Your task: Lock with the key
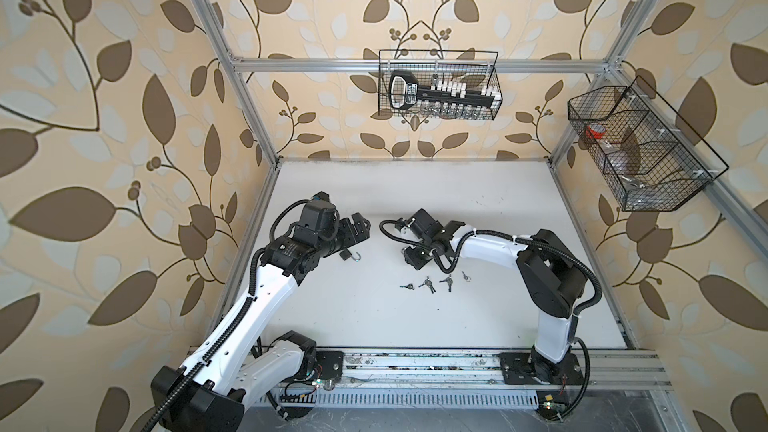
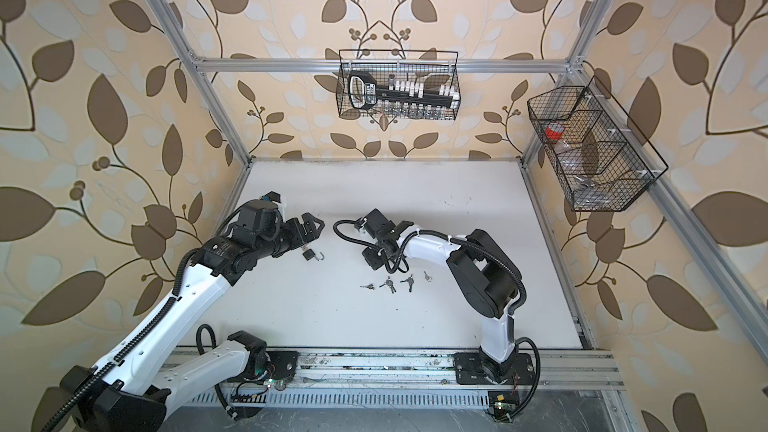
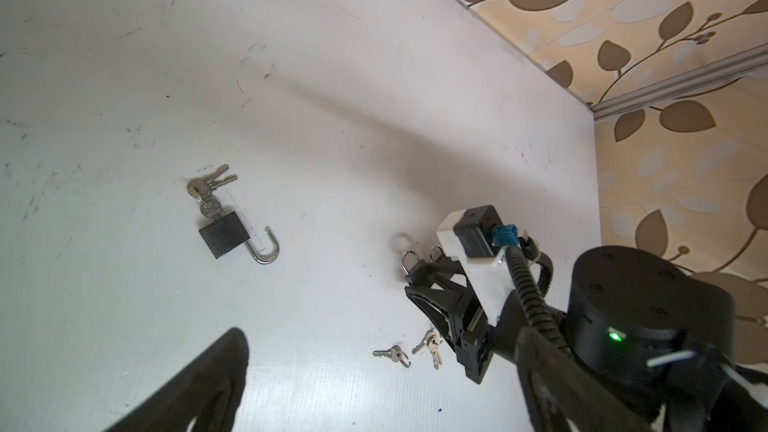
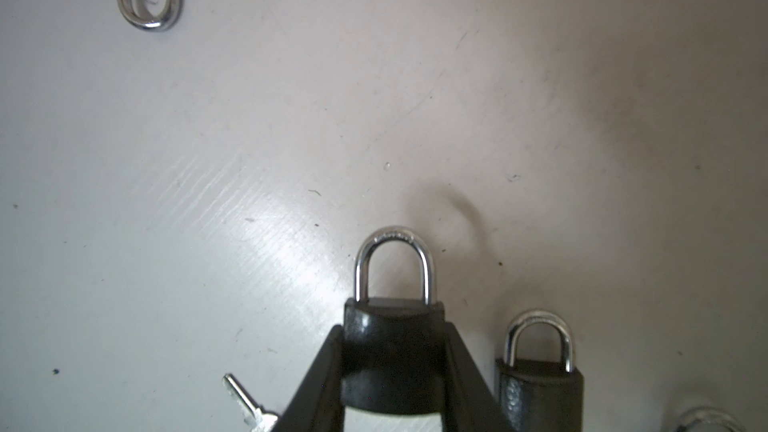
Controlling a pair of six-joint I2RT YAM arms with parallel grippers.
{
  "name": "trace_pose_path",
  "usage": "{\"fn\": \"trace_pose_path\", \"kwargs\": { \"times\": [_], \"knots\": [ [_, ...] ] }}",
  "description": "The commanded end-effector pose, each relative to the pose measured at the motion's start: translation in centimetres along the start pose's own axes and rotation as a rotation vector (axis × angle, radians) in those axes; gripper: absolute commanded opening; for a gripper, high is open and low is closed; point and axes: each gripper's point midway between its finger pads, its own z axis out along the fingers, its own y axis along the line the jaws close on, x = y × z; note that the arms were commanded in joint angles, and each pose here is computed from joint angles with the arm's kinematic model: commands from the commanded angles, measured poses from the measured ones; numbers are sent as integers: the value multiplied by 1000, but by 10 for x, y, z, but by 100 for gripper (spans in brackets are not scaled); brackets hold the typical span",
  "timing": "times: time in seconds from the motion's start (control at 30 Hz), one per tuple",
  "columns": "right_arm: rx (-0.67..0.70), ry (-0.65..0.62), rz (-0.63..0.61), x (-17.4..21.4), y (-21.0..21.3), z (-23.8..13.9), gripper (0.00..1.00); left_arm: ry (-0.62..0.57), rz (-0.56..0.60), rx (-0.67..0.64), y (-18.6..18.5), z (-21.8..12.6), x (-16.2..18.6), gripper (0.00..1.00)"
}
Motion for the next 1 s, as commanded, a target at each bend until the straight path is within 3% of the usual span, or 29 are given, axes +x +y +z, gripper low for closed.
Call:
{"fn": "trace_pose_path", "kwargs": {
  "times": [0.0, 0.5, 0.77, 0.97],
  "knots": [
    [9, 13, -16, -4, -2, 3, 0, -33, 33, -6, 0, -5, -10, 99],
    [1, 51, -3, 2, -8, 16, 7, -33, 52, -10, 1, -7, -9, 99],
    [34, 67, 1, 8, -14, 18, 35, -27, 43, -8, 1, -7, -8, 99],
    [39, 59, 6, 7, -15, 16, 46, -23, 25, 6, 0, -8, -11, 99]
  ]
}}
